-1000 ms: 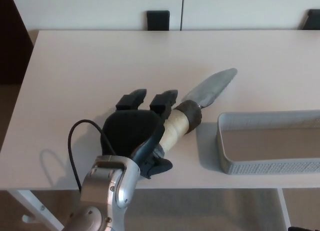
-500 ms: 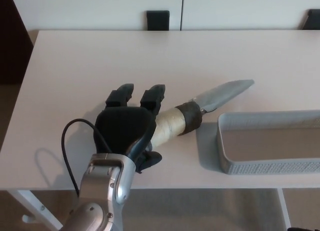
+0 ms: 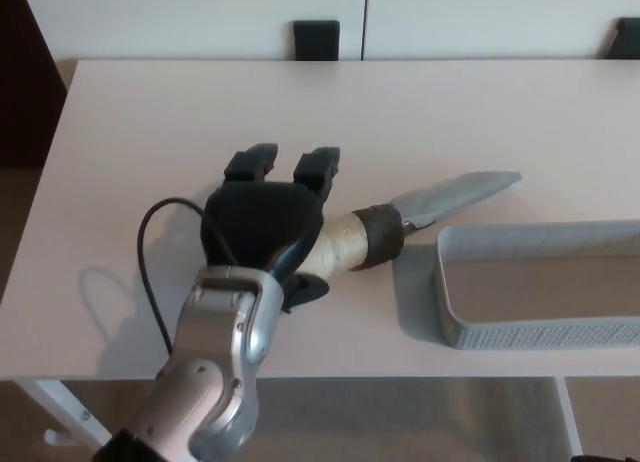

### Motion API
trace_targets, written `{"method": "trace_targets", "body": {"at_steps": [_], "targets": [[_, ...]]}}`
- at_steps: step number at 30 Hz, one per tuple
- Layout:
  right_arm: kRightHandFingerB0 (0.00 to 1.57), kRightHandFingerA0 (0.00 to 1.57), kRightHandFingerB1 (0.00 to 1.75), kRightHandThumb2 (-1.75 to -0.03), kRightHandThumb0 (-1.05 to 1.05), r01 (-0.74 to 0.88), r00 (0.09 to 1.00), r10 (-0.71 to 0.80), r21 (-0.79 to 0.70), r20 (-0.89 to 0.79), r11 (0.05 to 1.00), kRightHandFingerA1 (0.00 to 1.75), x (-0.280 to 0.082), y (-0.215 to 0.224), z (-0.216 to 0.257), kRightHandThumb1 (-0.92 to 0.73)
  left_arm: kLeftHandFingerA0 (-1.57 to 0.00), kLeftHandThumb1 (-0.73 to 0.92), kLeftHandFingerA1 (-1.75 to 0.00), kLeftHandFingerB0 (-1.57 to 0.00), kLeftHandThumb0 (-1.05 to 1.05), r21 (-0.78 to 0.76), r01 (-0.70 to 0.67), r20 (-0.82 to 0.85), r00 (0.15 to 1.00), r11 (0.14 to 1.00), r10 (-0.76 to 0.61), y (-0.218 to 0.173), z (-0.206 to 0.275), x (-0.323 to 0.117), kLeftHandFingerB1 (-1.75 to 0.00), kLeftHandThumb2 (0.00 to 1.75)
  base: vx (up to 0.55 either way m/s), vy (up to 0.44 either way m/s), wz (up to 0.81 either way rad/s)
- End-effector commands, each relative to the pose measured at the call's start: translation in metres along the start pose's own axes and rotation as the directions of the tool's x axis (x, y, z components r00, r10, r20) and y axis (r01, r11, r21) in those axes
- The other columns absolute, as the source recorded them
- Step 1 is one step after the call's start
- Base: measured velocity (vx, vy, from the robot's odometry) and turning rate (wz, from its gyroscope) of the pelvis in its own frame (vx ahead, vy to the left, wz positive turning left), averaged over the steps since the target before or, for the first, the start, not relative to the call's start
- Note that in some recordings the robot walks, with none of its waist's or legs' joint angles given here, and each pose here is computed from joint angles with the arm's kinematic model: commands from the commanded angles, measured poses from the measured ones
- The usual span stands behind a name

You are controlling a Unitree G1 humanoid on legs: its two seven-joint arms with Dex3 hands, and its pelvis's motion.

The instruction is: The robot walks towards a desk on which a shovel is kept on the left hand side and a container is kept on the right hand side. The robot picks up the shovel using its left hand and places it in the container.

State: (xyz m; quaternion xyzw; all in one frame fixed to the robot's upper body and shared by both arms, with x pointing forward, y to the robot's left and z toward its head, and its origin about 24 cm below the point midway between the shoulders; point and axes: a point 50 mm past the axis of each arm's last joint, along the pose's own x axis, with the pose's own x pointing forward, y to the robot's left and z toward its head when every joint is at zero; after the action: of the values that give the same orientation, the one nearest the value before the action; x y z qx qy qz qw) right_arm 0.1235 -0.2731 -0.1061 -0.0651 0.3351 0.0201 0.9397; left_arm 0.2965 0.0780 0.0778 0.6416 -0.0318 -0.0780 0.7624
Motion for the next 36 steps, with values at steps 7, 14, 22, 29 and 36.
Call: {"method": "trace_targets", "body": {"at_steps": [7, 14, 22, 29, 36], "targets": [[0.53, 0.72, 0.54, -0.76, -0.43, -0.011, 1.0, 0.011, -0.02, -0.001, 1.0, 0.62, -0.001, -0.005, 0.003, -0.45, -0.07, 0.39, -0.26, -0.11, -0.6, 0.027, 0.048, -0.016, 0.999, 0.998, -0.048, -0.002, 0.012, 0.014, -0.34, 0.71, 0.0, 0.0, 0.0], [0.61, 0.79, 0.44, -0.57, -0.35, -0.008, 1.0, 0.008, -0.023, 0.006, 1.0, 0.51, -0.001, -0.005, 0.005, -0.55, -0.07, 0.39, -0.24, -0.11, -0.6, 0.047, 0.079, -0.043, 0.996, 0.996, -0.077, -0.009, 0.009, 0.02, -0.3, 0.72, 0.0, 0.0, 0.0], [0.61, 0.77, 0.44, -0.56, -0.37, -0.017, 1.0, 0.017, -0.02, 0.011, 1.0, 0.51, 0.0, -0.005, 0.005, -0.56, -0.32, 0.44, -0.41, -0.2, -0.68, 0.07, 0.163, -0.092, 0.983, 0.984, -0.156, -0.024, 0.0, 0.023, -0.36, 0.72, 0.0, 0.0, 0.0], [0.62, 0.79, 0.44, -0.57, -0.34, -0.017, 1.0, 0.017, -0.023, 0.005, 1.0, 0.5, -0.001, -0.005, 0.005, -0.57, -0.82, 0.49, -0.57, -0.22, -0.6, 0.036, 0.288, -0.119, 0.952, 0.957, -0.282, -0.042, -0.014, 0.023, -0.39, 0.75, 0.0, 0.0, 0.0], [0.62, 0.79, 0.44, -0.57, -0.36, -0.021, 1.0, 0.021, -0.037, 0.006, 0.999, 0.49, 0.001, -0.005, 0.008, -0.57, -0.82, 0.45, -1.04, -0.63, -0.32, 0.033, 0.384, -0.049, 0.923, 0.923, -0.382, -0.051, -0.019, 0.017, -0.5, 0.66, 0.0, 0.0, 0.0]]}}
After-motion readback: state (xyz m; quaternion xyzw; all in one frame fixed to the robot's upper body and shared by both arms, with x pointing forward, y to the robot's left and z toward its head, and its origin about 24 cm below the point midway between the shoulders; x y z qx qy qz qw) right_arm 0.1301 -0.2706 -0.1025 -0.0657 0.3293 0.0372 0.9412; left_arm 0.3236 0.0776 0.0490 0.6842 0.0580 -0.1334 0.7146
